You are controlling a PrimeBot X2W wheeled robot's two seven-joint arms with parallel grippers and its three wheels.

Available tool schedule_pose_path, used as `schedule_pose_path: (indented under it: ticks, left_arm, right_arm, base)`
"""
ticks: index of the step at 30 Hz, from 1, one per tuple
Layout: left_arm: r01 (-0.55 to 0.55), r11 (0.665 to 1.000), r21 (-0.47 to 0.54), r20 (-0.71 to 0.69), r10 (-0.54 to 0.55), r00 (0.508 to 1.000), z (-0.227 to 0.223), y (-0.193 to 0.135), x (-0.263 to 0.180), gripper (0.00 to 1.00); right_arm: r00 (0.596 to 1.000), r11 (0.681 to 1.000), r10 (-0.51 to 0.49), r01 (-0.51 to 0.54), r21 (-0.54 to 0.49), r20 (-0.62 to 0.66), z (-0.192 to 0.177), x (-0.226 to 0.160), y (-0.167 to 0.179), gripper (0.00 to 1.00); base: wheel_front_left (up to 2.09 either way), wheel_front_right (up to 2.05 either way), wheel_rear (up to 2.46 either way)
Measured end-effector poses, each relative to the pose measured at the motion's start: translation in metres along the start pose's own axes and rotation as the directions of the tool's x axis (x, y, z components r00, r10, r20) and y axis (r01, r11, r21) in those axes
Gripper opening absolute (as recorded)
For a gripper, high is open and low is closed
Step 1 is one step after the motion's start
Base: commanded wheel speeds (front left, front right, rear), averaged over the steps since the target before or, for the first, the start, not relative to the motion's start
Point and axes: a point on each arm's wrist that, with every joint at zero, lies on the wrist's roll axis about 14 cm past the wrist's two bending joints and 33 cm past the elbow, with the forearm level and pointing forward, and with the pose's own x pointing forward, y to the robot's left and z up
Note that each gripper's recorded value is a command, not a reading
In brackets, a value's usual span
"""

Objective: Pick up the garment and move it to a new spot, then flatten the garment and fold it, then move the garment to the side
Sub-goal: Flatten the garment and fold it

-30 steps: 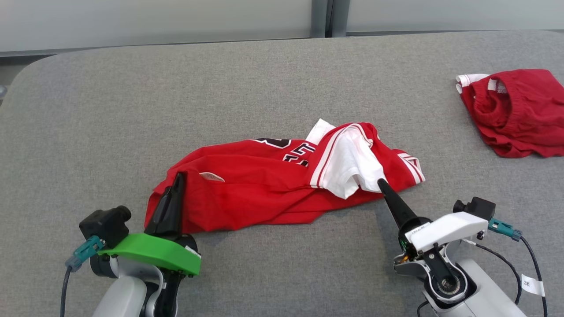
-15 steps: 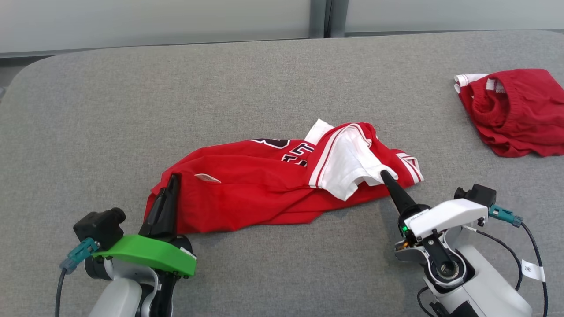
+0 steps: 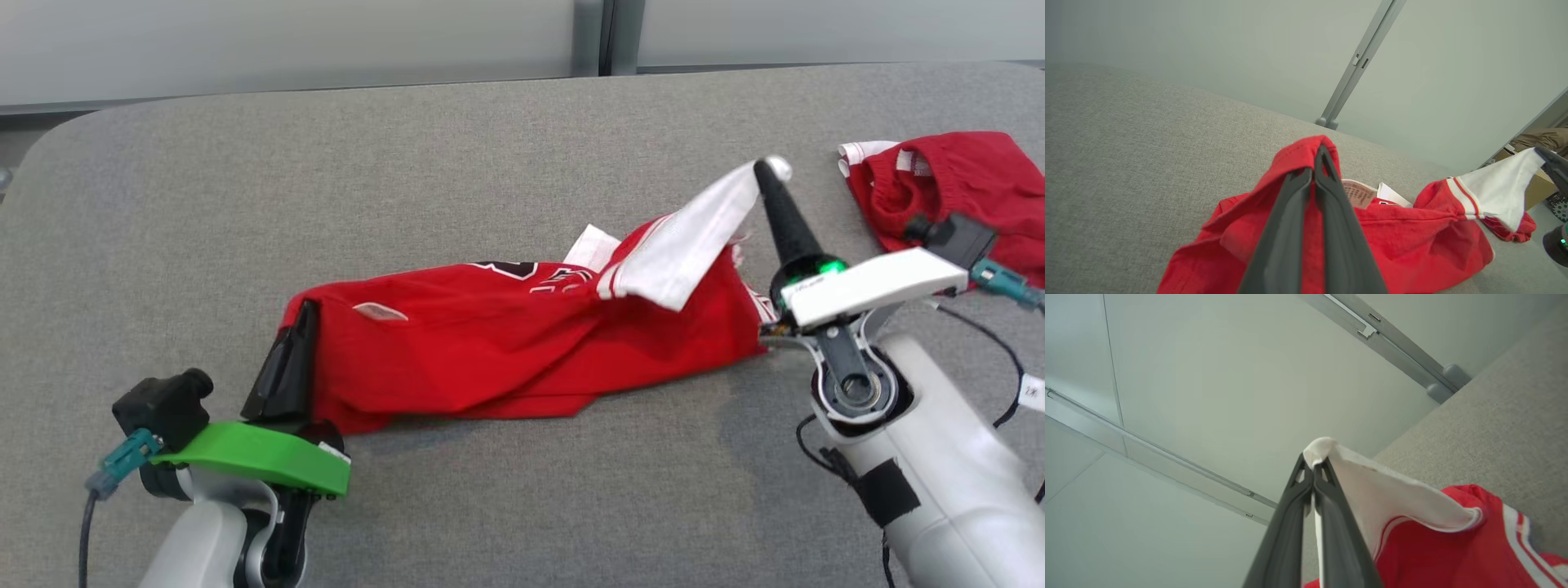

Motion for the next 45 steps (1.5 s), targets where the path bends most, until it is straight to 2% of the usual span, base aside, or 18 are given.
schedule_pose_path:
  ticks: [5, 11, 14, 18, 20, 22, 26, 29, 32, 36, 41, 43, 45]
  left_arm:
    - [0.043, 0.999, 0.027, 0.084, -0.045, 0.995, 0.030, -0.011, 0.007, 0.00]
    - [0.143, 0.986, 0.083, 0.218, -0.158, 0.963, 0.082, -0.040, 0.015, 0.00]
    - [0.201, 0.969, 0.142, 0.314, -0.237, 0.919, 0.121, -0.062, 0.017, 0.00]
    - [0.281, 0.932, 0.227, 0.445, -0.356, 0.821, 0.177, -0.099, 0.007, 0.00]
    - [0.318, 0.911, 0.265, 0.481, -0.410, 0.775, 0.195, -0.116, -0.002, 0.00]
    - [0.340, 0.894, 0.291, 0.477, -0.443, 0.759, 0.203, -0.126, -0.008, 0.00]
    - [0.347, 0.877, 0.332, 0.388, -0.462, 0.798, 0.202, -0.128, -0.006, 0.00]
    - [0.329, 0.869, 0.370, 0.352, -0.459, 0.816, 0.206, -0.126, -0.006, 0.00]
    - [0.399, 0.850, 0.344, 0.300, -0.502, 0.811, 0.198, -0.143, -0.011, 0.00]
    - [0.432, 0.848, 0.306, 0.248, -0.509, 0.824, 0.187, -0.149, -0.011, 0.00]
    - [0.348, 0.885, 0.308, 0.072, -0.387, 0.919, 0.152, -0.114, 0.005, 0.00]
    - [0.343, 0.886, 0.311, -0.025, -0.353, 0.935, 0.131, -0.104, 0.007, 0.00]
    - [0.344, 0.887, 0.308, -0.047, -0.347, 0.937, 0.125, -0.103, 0.007, 0.00]
  right_arm:
    - [0.979, 0.986, 0.152, -0.141, -0.088, 0.138, 0.056, 0.008, 0.047, 0.00]
    - [0.924, 0.939, 0.302, -0.246, -0.241, 0.233, 0.108, -0.007, 0.092, 0.00]
    - [0.886, 0.900, 0.382, -0.293, -0.322, 0.263, 0.129, -0.018, 0.118, 0.00]
    - [0.825, 0.847, 0.476, -0.338, -0.409, 0.304, 0.155, -0.039, 0.152, 0.00]
    - [0.792, 0.819, 0.519, -0.354, -0.451, 0.321, 0.165, -0.051, 0.167, 0.00]
    - [0.758, 0.792, 0.557, -0.363, -0.491, 0.339, 0.177, -0.065, 0.181, 0.00]
    - [0.697, 0.748, 0.614, -0.365, -0.554, 0.369, 0.196, -0.090, 0.203, 0.00]
    - [0.664, 0.734, 0.633, -0.352, -0.580, 0.399, 0.211, -0.106, 0.211, 0.00]
    - [0.637, 0.726, 0.649, -0.356, -0.589, 0.415, 0.216, -0.118, 0.217, 0.00]
    - [0.640, 0.734, 0.640, -0.348, -0.583, 0.424, 0.216, -0.121, 0.214, 0.00]
    - [0.661, 0.750, 0.619, -0.334, -0.572, 0.425, 0.213, -0.116, 0.208, 0.00]
    - [0.681, 0.758, 0.602, -0.325, -0.565, 0.417, 0.209, -0.110, 0.204, 0.00]
    - [0.698, 0.761, 0.593, -0.322, -0.563, 0.401, 0.203, -0.105, 0.200, 0.00]
  base:
    - [0.00, 0.00, 0.00]
    - [0.00, 0.00, 0.00]
    - [0.00, 0.00, 0.00]
    - [0.00, 0.00, 0.00]
    - [0.00, 0.00, 0.00]
    - [0.00, 0.00, 0.00]
    - [0.00, 0.00, 0.00]
    - [0.00, 0.00, 0.00]
    - [0.00, 0.00, 0.00]
    - [0.00, 0.00, 0.00]
    - [0.00, 0.00, 0.00]
    - [0.00, 0.00, 0.00]
    - [0.00, 0.00, 0.00]
